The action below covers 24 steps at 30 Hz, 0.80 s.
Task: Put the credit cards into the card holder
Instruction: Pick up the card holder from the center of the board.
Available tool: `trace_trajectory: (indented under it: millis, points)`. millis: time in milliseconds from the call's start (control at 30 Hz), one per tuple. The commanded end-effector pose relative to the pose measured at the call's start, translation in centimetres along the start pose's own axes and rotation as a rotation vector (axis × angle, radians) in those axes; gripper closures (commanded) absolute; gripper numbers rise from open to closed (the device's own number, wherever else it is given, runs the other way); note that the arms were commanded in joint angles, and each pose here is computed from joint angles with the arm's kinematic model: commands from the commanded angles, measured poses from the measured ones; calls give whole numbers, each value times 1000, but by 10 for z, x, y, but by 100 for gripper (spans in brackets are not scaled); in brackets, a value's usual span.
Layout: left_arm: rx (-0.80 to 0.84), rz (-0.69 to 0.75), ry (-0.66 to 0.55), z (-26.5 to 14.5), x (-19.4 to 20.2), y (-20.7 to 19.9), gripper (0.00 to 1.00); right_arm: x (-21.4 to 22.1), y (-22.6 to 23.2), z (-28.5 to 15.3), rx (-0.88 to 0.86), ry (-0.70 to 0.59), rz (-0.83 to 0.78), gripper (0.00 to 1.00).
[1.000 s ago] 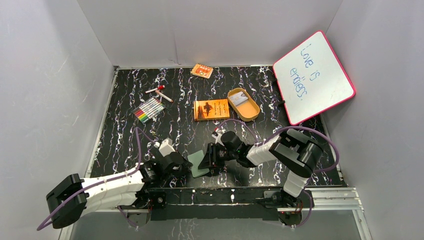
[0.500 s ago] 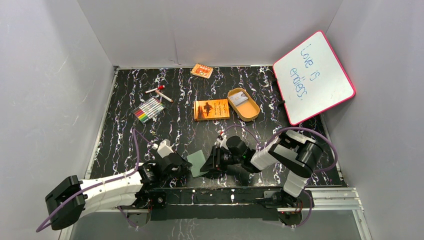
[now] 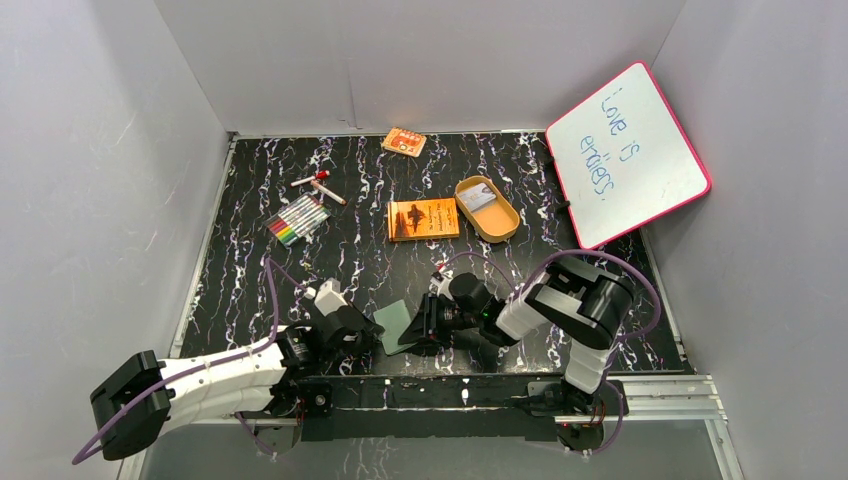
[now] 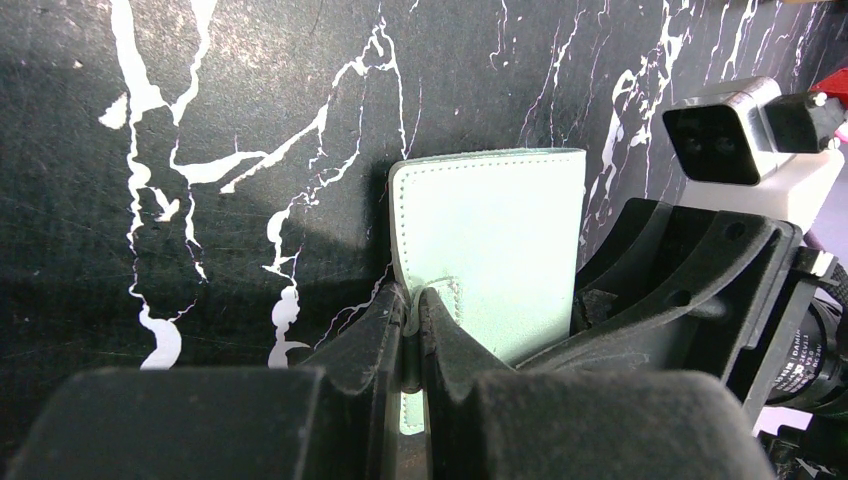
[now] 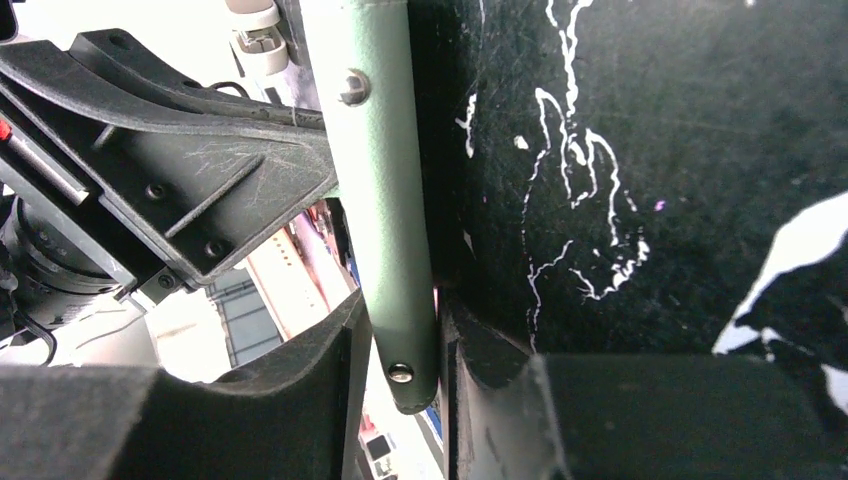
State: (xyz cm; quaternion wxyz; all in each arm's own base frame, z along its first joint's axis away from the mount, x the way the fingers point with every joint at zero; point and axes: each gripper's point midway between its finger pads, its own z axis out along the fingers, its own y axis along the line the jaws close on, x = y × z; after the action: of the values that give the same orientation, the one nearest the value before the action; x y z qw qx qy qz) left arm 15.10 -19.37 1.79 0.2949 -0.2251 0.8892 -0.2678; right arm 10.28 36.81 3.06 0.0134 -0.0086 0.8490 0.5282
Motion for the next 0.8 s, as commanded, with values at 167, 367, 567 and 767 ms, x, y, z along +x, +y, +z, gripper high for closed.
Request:
trace_trajectory:
  millis: [167, 367, 567, 767]
  points:
    - [-249, 137, 26, -2, 9, 79, 100, -12, 24, 8, -68, -39, -100, 90]
    - [-225, 163, 1, -11, -4, 60, 90, -18, 34, 6, -4, -51, -251, 100]
    - [-110, 135, -130, -49, -51, -1, 31, -38, 49, -18, 145, -114, -457, 100]
    - [-28, 86, -300, -103, -111, -52, 19, -83, 73, -66, 391, -249, -762, 100]
